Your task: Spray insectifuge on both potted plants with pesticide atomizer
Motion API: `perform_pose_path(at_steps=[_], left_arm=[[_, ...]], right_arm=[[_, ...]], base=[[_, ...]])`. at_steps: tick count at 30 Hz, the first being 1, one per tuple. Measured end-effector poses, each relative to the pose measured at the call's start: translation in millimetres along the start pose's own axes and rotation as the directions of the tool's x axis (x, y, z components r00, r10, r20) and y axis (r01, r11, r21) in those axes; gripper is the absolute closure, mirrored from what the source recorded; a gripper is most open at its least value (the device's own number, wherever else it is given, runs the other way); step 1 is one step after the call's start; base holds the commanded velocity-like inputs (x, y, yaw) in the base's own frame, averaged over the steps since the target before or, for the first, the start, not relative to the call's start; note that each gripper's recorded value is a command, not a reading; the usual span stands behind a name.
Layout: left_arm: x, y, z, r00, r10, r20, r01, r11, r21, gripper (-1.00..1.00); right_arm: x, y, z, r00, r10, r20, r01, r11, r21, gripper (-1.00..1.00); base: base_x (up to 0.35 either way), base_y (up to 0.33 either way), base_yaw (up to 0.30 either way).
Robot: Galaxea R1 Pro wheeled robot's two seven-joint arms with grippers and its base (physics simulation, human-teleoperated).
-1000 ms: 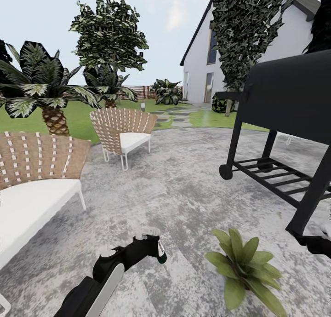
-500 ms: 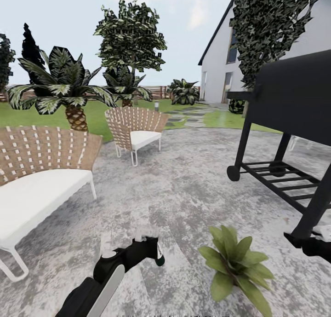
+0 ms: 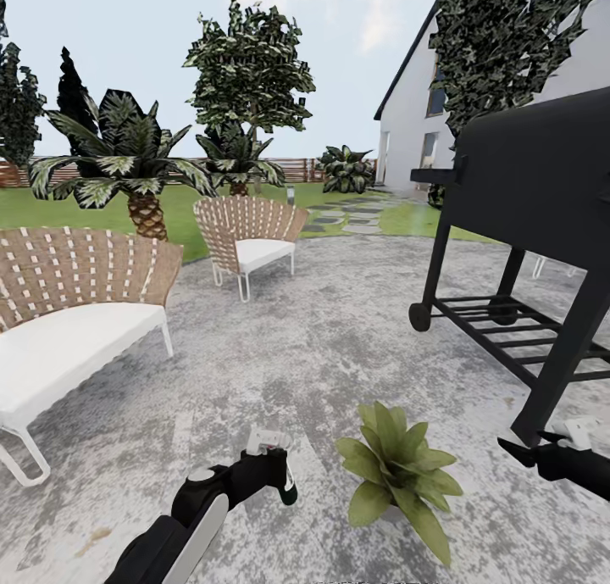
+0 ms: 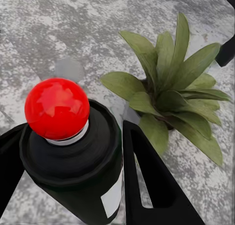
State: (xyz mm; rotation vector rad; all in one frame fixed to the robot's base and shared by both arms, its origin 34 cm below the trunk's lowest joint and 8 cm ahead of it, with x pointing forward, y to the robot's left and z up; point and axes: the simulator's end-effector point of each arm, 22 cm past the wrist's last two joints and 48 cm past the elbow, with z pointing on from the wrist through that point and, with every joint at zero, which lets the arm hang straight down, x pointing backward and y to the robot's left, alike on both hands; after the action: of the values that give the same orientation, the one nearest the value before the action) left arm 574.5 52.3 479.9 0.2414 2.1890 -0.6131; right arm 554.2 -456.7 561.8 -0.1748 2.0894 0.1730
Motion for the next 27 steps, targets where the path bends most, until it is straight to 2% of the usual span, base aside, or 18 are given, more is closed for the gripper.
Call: perform_pose_path(at_steps=[11,14,18,27], left_arm=[[4.1,2.6,1.3,1.0,-0.003,-0.009,0.003,1.0,-0.006,1.0],[4.8,2.7,1.6,1.0,-0.004,-0.011,0.004,1.0,-0.006,1.0],[15.3,6.3,5.2,0.999,-0.012,-0.034,0.011,1.0,-0.015,1.0],[16.1,5.1,5.4,0.999,-0.008,-0.038,0.007,1.0,-0.011,1.0]], right_arm=[[-0.1,0.4,-0.2,1.0,-0.001,-0.003,0.001,1.0,-0.002,-1.0],[1.4,7.4,3.6,1.0,-0.011,-0.011,0.011,1.0,-0.017,-1.0],[0.1,15.4,4.0,1.0,-0.02,-0.006,0.02,0.999,-0.049,-1.0],[4.4,18.1,5.2,1.0,-0.006,-0.02,0.005,0.998,-0.058,-1.0]], base=[[-0.162,-0.319,0.263],[-0.162,-0.319,0.257],[-0.162,-0.319,0.159],[-0.162,-0.319,0.063]])
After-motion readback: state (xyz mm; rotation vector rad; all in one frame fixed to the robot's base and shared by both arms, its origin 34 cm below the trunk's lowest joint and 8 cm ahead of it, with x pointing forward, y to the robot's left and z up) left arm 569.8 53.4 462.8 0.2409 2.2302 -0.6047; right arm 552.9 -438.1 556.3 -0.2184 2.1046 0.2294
